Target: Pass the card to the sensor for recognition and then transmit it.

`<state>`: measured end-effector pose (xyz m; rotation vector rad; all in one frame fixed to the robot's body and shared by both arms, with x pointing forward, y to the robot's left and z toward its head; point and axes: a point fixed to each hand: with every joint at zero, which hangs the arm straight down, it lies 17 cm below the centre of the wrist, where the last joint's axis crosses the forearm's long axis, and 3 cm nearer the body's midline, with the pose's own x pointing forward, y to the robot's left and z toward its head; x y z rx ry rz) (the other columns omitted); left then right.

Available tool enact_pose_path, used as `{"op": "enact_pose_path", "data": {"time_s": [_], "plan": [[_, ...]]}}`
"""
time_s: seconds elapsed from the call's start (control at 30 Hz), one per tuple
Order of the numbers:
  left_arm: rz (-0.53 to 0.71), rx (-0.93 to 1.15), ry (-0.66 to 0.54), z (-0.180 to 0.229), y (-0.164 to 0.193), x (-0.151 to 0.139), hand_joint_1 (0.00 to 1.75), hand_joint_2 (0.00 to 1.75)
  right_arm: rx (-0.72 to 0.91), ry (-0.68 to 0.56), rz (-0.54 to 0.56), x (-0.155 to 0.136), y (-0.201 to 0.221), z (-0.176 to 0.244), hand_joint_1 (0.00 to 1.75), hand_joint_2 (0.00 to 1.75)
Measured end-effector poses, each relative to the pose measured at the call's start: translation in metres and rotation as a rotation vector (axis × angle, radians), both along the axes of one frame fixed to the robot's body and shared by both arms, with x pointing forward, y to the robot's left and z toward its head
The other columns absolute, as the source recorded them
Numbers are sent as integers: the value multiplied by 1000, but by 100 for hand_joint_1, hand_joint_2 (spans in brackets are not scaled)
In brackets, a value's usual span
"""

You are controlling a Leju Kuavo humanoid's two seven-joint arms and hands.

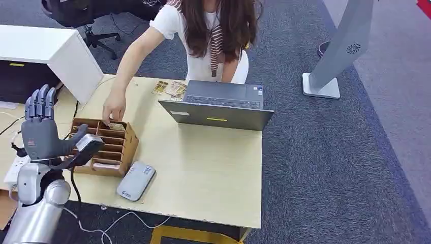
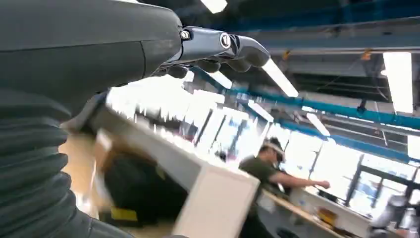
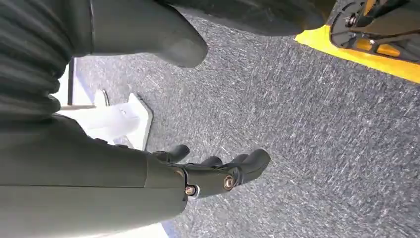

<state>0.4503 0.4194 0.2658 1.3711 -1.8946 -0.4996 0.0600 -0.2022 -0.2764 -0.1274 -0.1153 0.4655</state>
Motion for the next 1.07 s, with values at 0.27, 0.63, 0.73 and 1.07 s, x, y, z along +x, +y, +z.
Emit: {"op": "enact_pose_path", "data": {"time_s": [0.27,0.63,0.73,1.07], "plan": [[-392,-639,-166,11,13,-97,0,175,-4,3,-37,-8,0,-1,0,175],[-233,-1317,-624,-41,202,-258,0,175,-18,14,-55,-14,-1,-1,0,0],[-36,-1510,-779,-113,243,-303,0,175,-21,17,-45,-14,0,-1,0,0],[763,-1902,-622,-393,153,-402,0,0,-8,11,-42,-13,2,-1,0,175]]}}
